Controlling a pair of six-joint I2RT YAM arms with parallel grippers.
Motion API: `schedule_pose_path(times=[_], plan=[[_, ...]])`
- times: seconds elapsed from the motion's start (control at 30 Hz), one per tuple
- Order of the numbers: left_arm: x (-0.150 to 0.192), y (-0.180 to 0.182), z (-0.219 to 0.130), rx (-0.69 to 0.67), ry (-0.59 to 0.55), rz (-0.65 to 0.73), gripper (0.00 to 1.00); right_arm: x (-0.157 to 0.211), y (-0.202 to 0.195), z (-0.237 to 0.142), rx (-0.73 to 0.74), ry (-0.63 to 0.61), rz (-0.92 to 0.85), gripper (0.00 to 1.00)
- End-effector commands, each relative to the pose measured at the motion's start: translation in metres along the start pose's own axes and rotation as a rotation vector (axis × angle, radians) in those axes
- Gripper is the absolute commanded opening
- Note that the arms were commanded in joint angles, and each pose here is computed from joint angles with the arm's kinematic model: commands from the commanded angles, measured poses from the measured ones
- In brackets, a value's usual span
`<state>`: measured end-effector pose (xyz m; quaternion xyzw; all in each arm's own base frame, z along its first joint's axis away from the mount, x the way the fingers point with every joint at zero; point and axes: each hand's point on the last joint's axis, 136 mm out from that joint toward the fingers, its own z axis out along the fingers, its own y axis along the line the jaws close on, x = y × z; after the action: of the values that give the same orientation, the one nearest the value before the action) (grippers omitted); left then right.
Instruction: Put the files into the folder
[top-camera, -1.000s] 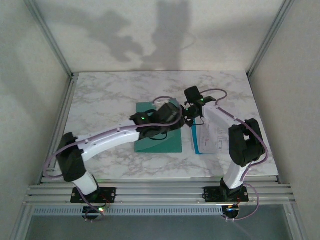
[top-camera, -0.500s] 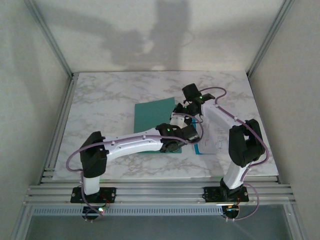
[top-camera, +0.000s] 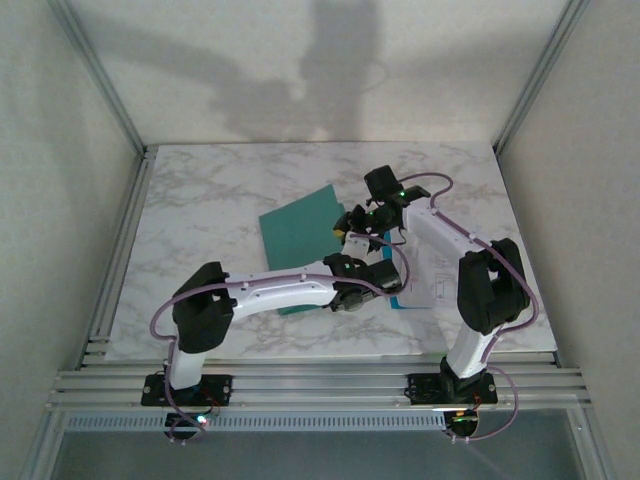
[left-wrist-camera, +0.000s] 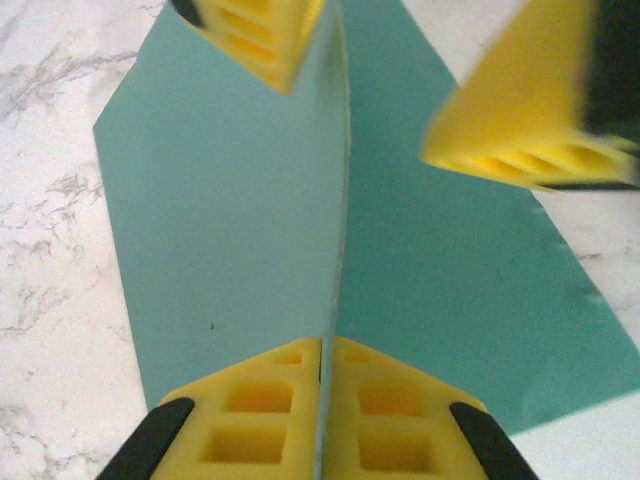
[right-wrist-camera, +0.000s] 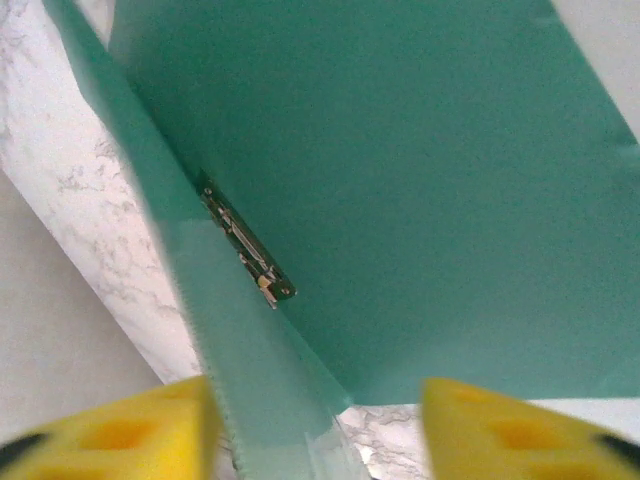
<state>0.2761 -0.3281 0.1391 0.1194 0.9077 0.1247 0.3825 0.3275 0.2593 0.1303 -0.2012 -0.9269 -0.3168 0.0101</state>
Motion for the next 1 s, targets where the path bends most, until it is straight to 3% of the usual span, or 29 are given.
schedule_pose_path(times=[0.0,0.13,0.23,0.6,0.77,0.97], plan=[[-0.013,0.025,-0.014,0.015,-0.047,-0.067,0.00,-0.011,0.020,-0.045,-0.075,-0.112,-0.047,0.74],[-0.019,0.042,-0.023,0.072,-0.070,-0.136,0.00,-0.033,0.002,-0.078,-0.106,-0.237,0.005,0.77],[-0.024,0.053,-0.032,0.116,-0.103,-0.162,0.00,-0.041,-0.019,-0.079,-0.122,-0.273,0.066,0.75],[-0.026,0.105,-0.051,0.160,-0.178,-0.276,0.00,-0.017,-0.020,0.044,-0.043,-0.030,0.051,0.38],[-0.018,0.128,-0.053,0.139,-0.194,-0.337,0.00,-0.018,-0.021,0.086,0.012,0.027,0.038,0.33],[-0.001,0.178,-0.051,0.060,-0.229,-0.507,0.00,-0.016,-0.060,0.107,0.144,0.044,0.100,0.29]])
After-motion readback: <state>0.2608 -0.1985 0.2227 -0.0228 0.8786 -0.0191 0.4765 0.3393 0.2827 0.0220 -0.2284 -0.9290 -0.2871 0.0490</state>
